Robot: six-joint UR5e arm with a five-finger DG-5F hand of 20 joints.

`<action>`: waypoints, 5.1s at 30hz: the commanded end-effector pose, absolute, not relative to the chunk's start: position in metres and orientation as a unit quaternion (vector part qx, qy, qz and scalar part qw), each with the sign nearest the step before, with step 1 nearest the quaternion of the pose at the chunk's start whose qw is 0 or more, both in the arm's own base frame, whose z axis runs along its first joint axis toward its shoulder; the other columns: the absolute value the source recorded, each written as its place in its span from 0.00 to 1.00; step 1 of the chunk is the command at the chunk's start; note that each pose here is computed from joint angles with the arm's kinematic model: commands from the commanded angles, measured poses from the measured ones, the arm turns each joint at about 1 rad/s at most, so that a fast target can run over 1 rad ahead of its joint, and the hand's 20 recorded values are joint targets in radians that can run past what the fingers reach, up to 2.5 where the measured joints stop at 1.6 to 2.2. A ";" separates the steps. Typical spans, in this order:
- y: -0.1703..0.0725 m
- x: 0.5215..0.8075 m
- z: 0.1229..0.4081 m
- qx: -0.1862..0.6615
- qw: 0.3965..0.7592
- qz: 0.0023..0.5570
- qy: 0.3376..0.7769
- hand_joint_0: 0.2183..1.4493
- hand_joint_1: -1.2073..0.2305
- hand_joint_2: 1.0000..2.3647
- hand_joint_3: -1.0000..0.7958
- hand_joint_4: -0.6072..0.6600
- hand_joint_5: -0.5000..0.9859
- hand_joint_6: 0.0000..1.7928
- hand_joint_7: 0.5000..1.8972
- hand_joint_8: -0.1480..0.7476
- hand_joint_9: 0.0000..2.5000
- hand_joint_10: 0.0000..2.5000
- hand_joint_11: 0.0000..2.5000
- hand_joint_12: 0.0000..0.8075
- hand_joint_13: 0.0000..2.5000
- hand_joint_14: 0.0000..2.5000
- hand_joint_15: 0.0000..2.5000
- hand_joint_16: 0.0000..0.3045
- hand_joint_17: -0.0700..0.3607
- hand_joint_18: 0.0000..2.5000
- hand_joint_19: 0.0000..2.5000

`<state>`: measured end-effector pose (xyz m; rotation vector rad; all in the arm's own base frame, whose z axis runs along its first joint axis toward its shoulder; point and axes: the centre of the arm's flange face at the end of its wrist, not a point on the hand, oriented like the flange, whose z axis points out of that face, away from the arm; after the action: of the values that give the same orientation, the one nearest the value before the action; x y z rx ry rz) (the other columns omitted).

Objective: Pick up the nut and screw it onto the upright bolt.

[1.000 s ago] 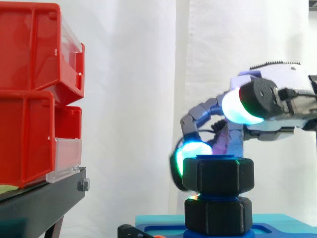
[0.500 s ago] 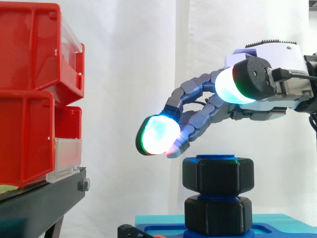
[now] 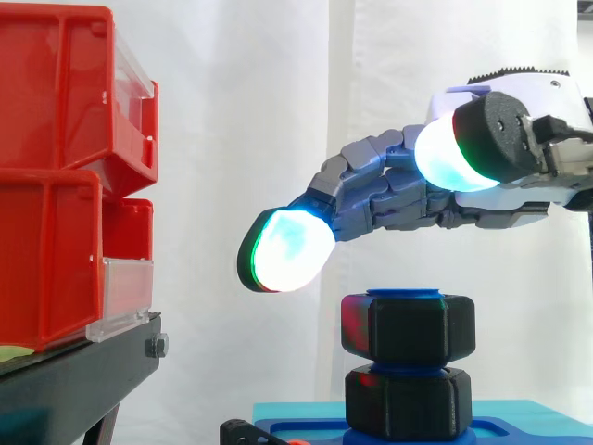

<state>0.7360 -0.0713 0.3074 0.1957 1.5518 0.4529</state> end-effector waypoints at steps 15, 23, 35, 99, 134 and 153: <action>-0.053 0.738 0.306 0.085 0.683 0.206 0.695 0.18 0.68 0.00 0.28 0.54 0.18 0.28 0.03 0.38 0.06 0.00 0.00 0.42 0.00 0.00 0.00 0.17 0.43 0.00 0.00; -0.049 0.737 0.303 0.084 0.681 0.209 0.697 0.19 0.68 0.00 0.28 0.55 0.18 0.28 0.04 0.39 0.06 0.00 0.00 0.42 0.00 0.00 0.00 0.16 0.42 0.00 0.00; -0.047 0.737 0.296 0.089 0.674 0.213 0.701 0.19 0.67 0.00 0.28 0.57 0.19 0.28 0.07 0.40 0.06 0.00 0.00 0.42 0.00 0.00 0.00 0.16 0.42 0.00 0.00; -0.082 0.737 0.282 0.113 0.669 0.211 0.703 0.25 0.63 0.00 0.28 0.57 0.37 0.32 0.63 0.47 0.59 0.00 0.02 0.29 0.37 0.00 0.00 0.06 0.26 0.20 0.00; -0.105 0.745 0.344 0.085 0.673 0.214 0.703 0.20 0.69 0.00 0.28 0.57 0.21 0.28 0.07 0.40 0.12 0.00 0.00 0.42 0.06 0.00 0.00 0.14 0.38 0.00 0.00; -0.071 0.742 0.311 0.091 0.661 0.226 0.709 0.19 0.72 0.00 0.28 0.53 0.19 0.28 0.02 0.36 0.07 0.00 0.00 0.41 0.04 0.00 0.00 0.14 0.38 0.00 0.00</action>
<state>0.7436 -0.0769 0.3136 0.1922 1.5808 0.5210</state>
